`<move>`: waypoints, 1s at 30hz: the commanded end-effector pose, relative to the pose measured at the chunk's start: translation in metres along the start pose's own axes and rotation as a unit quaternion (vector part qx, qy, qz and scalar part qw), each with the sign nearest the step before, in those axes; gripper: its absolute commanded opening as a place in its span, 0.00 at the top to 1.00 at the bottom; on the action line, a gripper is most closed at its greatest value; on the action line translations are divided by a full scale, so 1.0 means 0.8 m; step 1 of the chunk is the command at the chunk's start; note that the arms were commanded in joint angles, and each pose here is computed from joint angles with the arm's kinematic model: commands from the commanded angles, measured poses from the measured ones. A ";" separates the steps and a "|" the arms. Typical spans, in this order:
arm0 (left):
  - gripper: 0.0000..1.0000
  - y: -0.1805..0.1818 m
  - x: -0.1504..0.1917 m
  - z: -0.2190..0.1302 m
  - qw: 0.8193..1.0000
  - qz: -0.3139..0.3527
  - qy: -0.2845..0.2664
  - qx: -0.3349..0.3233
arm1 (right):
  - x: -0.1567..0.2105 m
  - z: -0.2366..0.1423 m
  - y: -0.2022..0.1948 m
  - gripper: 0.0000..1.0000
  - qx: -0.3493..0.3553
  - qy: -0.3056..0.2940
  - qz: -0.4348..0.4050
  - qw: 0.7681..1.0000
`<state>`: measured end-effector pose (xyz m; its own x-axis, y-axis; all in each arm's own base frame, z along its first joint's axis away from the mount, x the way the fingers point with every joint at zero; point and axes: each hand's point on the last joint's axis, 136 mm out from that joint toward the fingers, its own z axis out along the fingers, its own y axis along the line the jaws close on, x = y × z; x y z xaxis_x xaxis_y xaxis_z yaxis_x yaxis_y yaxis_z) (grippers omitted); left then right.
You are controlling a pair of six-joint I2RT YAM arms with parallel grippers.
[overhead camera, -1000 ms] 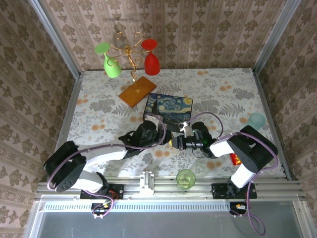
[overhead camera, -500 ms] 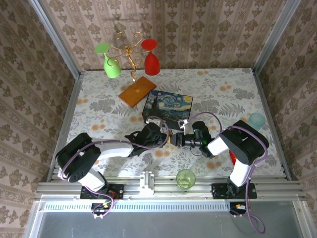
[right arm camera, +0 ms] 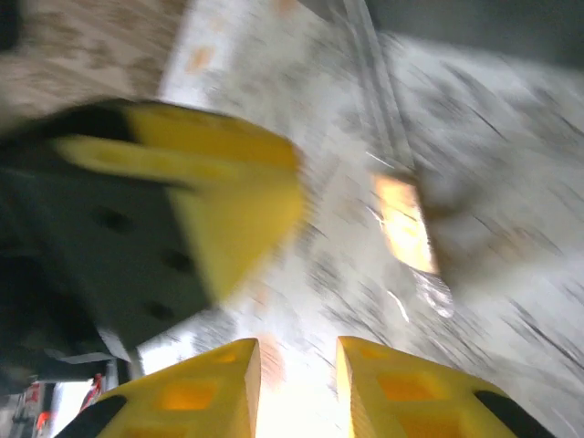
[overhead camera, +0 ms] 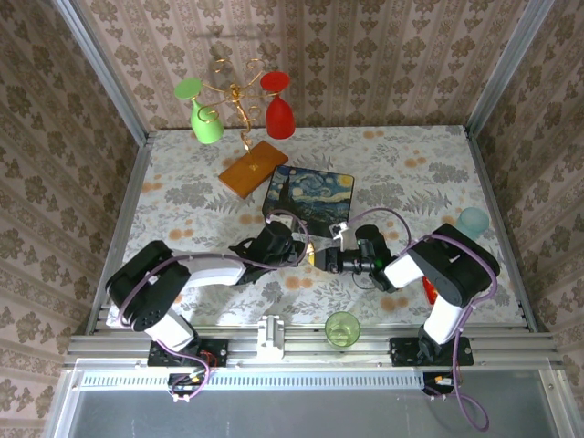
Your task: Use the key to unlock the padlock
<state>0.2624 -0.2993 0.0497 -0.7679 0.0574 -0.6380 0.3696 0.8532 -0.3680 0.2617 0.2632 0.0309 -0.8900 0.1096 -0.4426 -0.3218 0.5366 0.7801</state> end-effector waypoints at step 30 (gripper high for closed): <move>0.66 0.004 -0.043 -0.016 0.998 -0.036 -0.039 0.035 | -0.053 0.003 -0.018 0.54 0.249 -0.029 -0.155 0.956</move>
<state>0.2816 -0.2910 0.0807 -0.7462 -0.0272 -0.6652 0.3575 0.8265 -0.4348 0.2937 0.2541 0.0367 -0.7874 -0.0381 -0.6153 -0.3377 0.8616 0.3789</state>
